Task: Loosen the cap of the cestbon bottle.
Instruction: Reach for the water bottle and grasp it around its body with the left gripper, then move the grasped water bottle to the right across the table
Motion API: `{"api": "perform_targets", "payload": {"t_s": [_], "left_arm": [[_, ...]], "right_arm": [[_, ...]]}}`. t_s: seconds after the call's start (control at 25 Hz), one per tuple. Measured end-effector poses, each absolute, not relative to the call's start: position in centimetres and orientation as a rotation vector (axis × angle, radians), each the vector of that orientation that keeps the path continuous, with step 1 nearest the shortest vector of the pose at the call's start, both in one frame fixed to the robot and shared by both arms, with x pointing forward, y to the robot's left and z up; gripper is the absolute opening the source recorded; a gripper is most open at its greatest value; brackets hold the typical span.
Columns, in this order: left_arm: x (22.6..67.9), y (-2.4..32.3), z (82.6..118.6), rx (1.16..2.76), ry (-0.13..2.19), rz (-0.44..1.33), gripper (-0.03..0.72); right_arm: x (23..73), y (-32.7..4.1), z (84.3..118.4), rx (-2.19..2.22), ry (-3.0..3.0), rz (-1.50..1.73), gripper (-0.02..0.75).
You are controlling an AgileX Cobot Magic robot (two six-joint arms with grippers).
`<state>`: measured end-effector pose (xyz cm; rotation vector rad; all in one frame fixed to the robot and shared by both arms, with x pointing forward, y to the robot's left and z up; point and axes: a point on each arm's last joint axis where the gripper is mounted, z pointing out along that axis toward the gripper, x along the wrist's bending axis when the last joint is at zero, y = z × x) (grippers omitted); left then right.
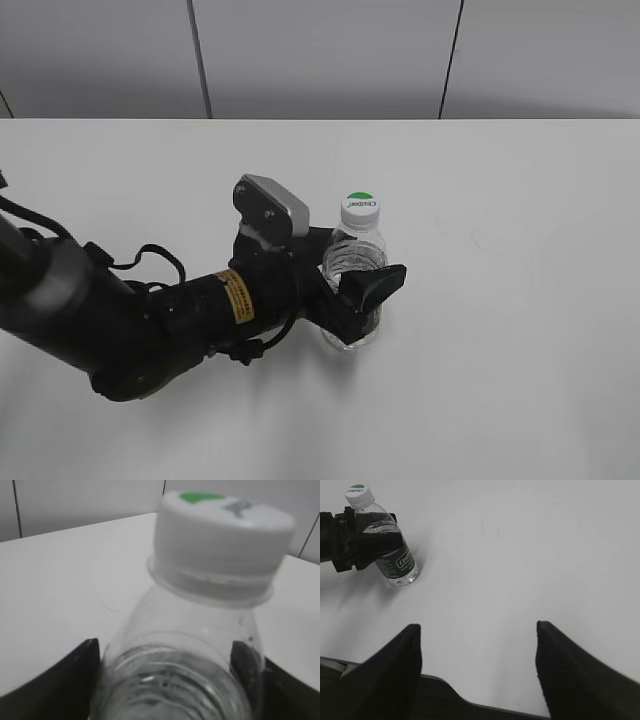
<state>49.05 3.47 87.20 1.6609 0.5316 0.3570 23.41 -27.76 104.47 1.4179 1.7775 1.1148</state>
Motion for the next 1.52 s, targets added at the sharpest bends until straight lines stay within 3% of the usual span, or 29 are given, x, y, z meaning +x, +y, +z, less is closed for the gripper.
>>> {"api": "perform_targets", "payload": {"t_s": [0.2,0.64,1.08,1.32,1.52], "left_arm": [[49.0,3.4,86.6,1.690,0.523,0.345,0.531],[48.5,2.7,87.2,1.651,0.412,0.309,0.518],[47.2,-3.3,90.6,1.583,0.064,0.241,0.518],[47.3,-3.7,88.2,1.724,0.057,0.229,0.518],[47.2,-3.7,86.5,1.745,0.073,0.203,0.517]], "right_arm": [[23.4,-27.8,104.5,1.418,1.778,1.115,0.543],[23.4,-27.8,104.5,1.418,1.778,1.115,0.543],[23.4,-27.8,104.5,1.417,1.777,1.115,0.543],[23.4,-27.8,104.5,1.417,1.777,1.115,0.543],[23.4,-27.8,104.5,1.417,1.777,1.115,0.543]]}}
